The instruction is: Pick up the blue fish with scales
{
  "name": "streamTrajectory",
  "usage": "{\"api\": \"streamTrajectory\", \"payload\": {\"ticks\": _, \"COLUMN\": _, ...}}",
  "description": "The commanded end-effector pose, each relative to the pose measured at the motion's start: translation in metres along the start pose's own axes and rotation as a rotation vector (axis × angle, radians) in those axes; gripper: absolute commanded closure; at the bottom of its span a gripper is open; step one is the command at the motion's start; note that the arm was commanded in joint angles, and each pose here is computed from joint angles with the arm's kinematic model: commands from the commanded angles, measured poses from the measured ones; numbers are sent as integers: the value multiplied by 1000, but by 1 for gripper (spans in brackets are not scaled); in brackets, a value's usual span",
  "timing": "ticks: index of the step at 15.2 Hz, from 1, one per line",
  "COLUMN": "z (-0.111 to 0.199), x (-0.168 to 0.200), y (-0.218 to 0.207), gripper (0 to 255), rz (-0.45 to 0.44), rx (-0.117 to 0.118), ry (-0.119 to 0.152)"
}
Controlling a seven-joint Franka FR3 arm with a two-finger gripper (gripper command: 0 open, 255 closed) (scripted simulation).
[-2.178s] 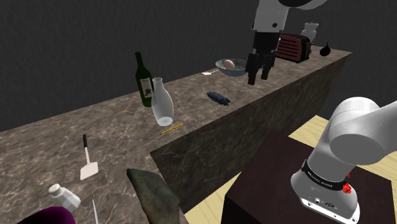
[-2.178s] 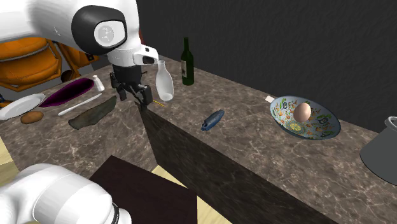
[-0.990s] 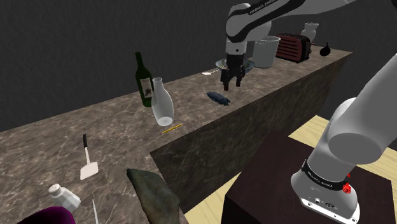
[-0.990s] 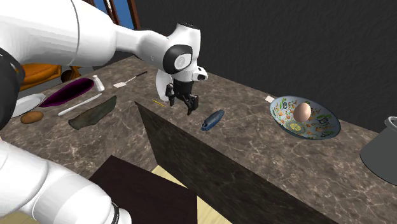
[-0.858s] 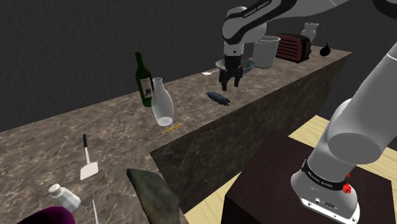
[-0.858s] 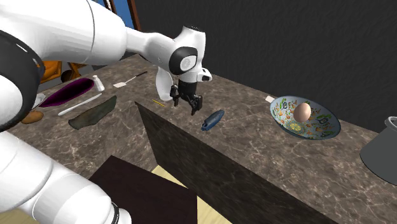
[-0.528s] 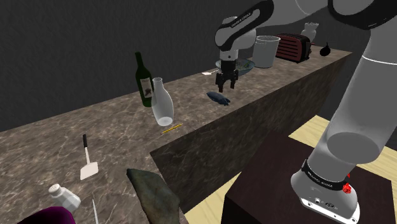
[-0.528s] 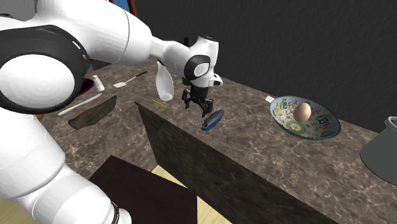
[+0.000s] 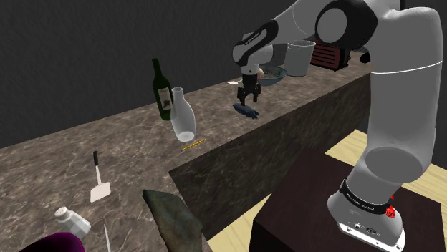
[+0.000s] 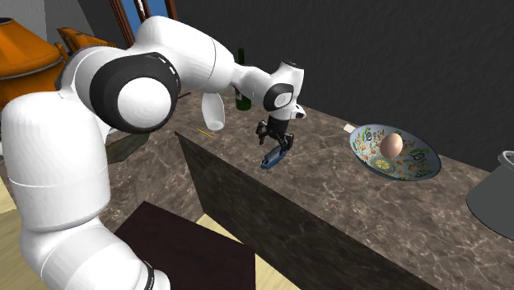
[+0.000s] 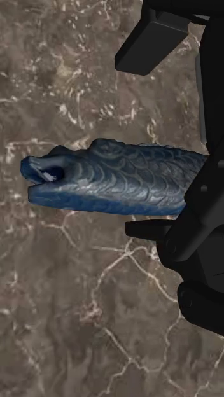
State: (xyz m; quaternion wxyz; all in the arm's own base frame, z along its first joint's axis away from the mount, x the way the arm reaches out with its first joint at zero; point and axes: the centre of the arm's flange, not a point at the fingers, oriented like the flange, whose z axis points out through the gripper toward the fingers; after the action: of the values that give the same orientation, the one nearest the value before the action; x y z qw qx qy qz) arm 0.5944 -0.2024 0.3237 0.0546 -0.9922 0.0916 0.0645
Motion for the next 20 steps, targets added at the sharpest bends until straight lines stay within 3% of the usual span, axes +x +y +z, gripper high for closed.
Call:
{"api": "streamTrajectory", "payload": {"ticks": 1, "z": 12, "x": 24, "y": 8, "gripper": 0, "rz": 4, "rx": -1, "ry": -3}}
{"api": "streamTrajectory", "payload": {"ticks": 10, "z": 51, "x": 29, "y": 12, "gripper": 0, "rz": 4, "rx": -1, "ry": -3}}
{"api": "streamTrajectory", "payload": {"ticks": 11, "z": 51, "x": 30, "y": 12, "gripper": 255, "rz": 4, "rx": -1, "ry": -3}}
{"api": "streamTrajectory", "payload": {"ticks": 20, "z": 51, "x": 29, "y": 12, "gripper": 255, "rz": 4, "rx": -1, "ry": -3}}
